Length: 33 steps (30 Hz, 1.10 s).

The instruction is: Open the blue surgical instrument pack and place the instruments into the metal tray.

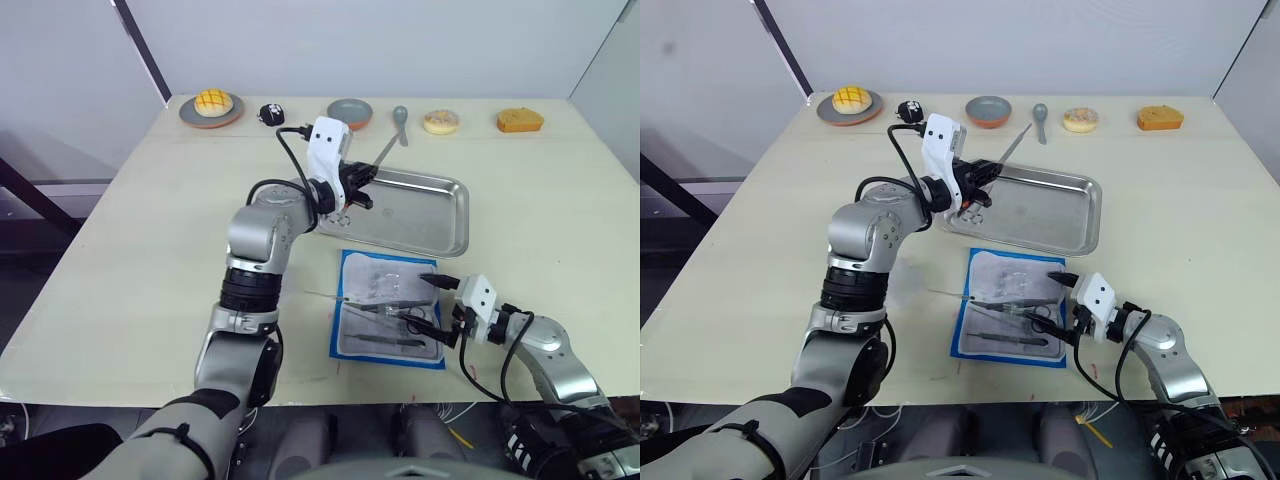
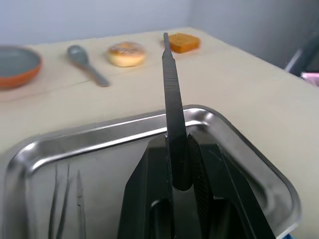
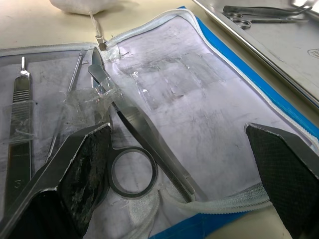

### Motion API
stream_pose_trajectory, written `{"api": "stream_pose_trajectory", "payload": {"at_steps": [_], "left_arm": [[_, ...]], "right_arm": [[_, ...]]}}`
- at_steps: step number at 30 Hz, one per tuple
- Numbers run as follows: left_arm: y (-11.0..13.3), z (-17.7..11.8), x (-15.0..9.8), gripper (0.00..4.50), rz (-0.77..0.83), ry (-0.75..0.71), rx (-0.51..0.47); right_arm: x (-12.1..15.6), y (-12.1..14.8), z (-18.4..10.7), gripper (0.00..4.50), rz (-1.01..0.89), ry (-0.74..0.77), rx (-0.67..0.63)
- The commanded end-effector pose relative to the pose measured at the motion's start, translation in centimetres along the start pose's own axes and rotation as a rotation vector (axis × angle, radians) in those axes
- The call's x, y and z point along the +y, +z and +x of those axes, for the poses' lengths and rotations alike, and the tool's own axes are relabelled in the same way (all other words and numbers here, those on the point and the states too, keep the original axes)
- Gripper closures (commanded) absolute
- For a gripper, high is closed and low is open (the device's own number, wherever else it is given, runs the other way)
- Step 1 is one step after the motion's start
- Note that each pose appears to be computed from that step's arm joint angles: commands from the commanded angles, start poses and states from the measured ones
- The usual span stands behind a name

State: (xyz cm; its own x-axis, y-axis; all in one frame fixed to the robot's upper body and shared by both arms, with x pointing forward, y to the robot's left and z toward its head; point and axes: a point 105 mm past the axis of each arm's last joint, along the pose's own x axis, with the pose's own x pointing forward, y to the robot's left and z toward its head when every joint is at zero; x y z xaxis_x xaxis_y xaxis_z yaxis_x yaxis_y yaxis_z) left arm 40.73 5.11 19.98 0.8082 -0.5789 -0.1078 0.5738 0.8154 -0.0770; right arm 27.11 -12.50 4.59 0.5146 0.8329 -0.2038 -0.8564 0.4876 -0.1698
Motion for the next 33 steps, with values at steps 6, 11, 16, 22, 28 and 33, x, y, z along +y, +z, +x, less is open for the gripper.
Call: {"api": "stream_pose_trajectory", "payload": {"at_steps": [6, 11, 16, 22, 28, 33], "left_arm": [[-1.8, 2.7, -0.2, 4.49, -0.016, 0.131, 0.038], [-3.6, 3.4, 0.3, 4.49, -0.020, 0.183, 0.104], [-5.1, 3.5, 0.5, 4.49, -0.063, 0.188, 0.153], [-6.5, 3.5, 0.8, 4.49, -0.050, 0.203, 0.190], [-7.3, 3.7, 1.4, 4.49, -0.037, 0.227, 0.226], [-8.1, 3.6, 1.4, 4.49, -0.077, 0.233, 0.246]], "right_arm": [[0.8, -6.0, -1.7, 0.00, 0.100, -0.018, 0.244], [0.8, -5.9, -2.0, 0.00, 0.095, -0.022, 0.247], [0.9, -5.9, -2.1, 0.00, 0.097, -0.027, 0.248], [1.1, -5.8, -2.2, 0.00, 0.094, -0.026, 0.249], [1.1, -5.8, -2.3, 0.00, 0.093, -0.033, 0.249], [1.1, -5.8, -2.4, 0.00, 0.095, -0.036, 0.250]]}}
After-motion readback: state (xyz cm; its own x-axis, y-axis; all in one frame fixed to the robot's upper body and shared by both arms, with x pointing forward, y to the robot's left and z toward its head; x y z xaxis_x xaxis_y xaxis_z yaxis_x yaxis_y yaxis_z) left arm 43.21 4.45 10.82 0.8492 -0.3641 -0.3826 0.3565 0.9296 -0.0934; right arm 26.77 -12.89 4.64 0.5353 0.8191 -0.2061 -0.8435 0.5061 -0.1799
